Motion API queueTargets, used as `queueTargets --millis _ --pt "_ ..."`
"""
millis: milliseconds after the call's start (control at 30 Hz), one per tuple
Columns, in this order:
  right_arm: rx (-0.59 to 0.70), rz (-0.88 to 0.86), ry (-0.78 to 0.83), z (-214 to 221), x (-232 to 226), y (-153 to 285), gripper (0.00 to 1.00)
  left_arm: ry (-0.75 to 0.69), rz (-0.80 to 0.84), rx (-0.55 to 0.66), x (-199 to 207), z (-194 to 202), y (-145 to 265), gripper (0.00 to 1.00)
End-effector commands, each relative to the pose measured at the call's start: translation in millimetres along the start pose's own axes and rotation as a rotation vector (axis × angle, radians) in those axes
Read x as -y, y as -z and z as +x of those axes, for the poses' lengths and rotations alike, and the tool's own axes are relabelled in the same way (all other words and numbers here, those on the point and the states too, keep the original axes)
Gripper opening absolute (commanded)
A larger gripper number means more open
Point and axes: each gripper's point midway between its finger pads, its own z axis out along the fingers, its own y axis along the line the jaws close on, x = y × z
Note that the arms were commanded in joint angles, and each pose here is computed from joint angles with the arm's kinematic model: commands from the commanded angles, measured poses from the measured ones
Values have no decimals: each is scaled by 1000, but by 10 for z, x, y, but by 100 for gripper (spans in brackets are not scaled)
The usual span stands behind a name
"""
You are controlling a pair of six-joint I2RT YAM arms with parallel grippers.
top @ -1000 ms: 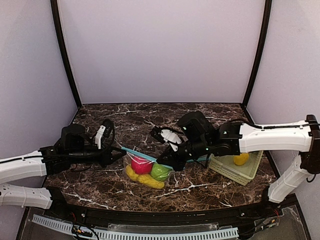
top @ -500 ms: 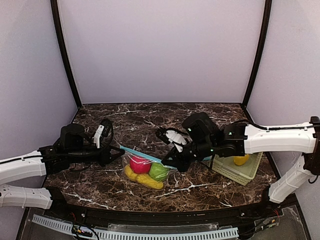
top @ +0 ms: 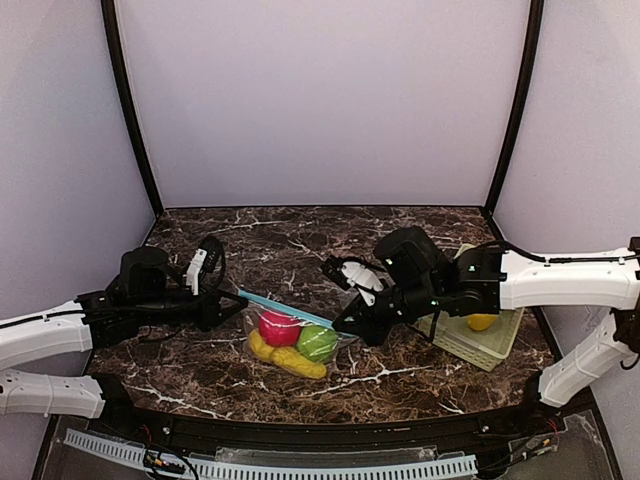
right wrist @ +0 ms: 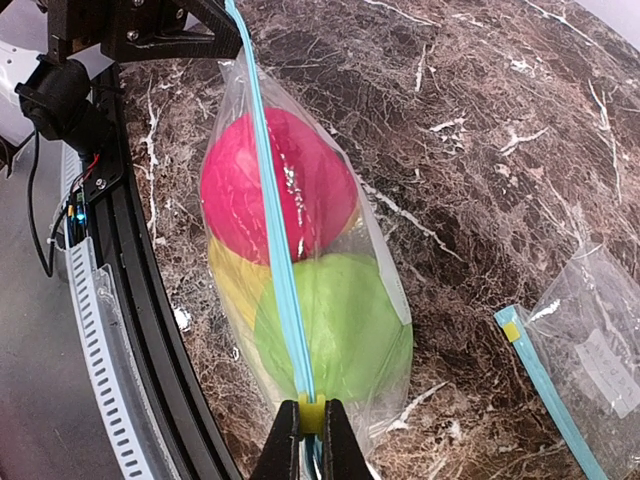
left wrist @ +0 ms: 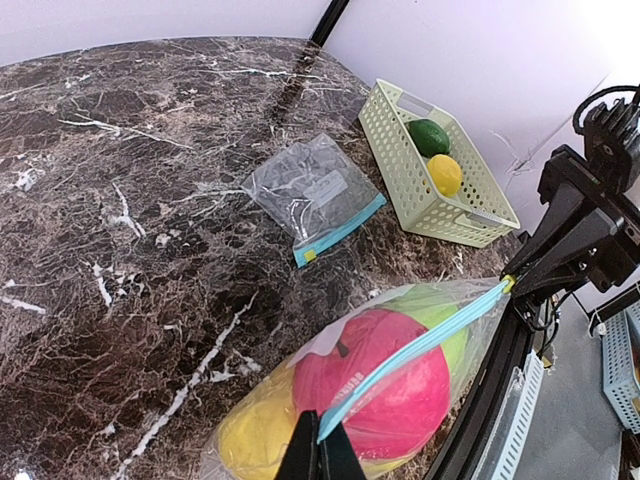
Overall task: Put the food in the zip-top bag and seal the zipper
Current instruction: Zip the zipper on the zipper food storage bag.
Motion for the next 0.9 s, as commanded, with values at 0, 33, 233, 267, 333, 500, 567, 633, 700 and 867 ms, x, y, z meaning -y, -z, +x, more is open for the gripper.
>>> queueTargets --millis 0,33,233,267,333,500,567,633,700,867 --pt "-89 41 -37 278 113 57 0 15 -69 30 -134 -80 75 1" --pt "-90 43 -37 285 116 62 0 14 -69 30 -132 -82 77 1" --pt "-99 48 -45 329 129 85 0 16 -76 29 -152 -78 82 1" --pt "-99 49 -45 331 131 88 0 16 -78 31 -158 -83 84 1" --pt "-103 50 -48 345 135 85 0 17 -79 30 -160 -84 85 1" --pt "-108 46 -50 354 127 87 0 12 -81 39 -162 -114 94 1" --pt "-115 47 -52 373 130 83 0 17 -92 19 -188 -64 95 1" --pt "-120 51 -57 389 140 87 0 20 -100 16 -207 -56 99 1" --pt "-123 52 -60 398 141 94 0 22 -110 14 -230 -50 102 1" --pt "-128 55 -69 426 145 110 0 32 -136 13 -287 -45 113 1"
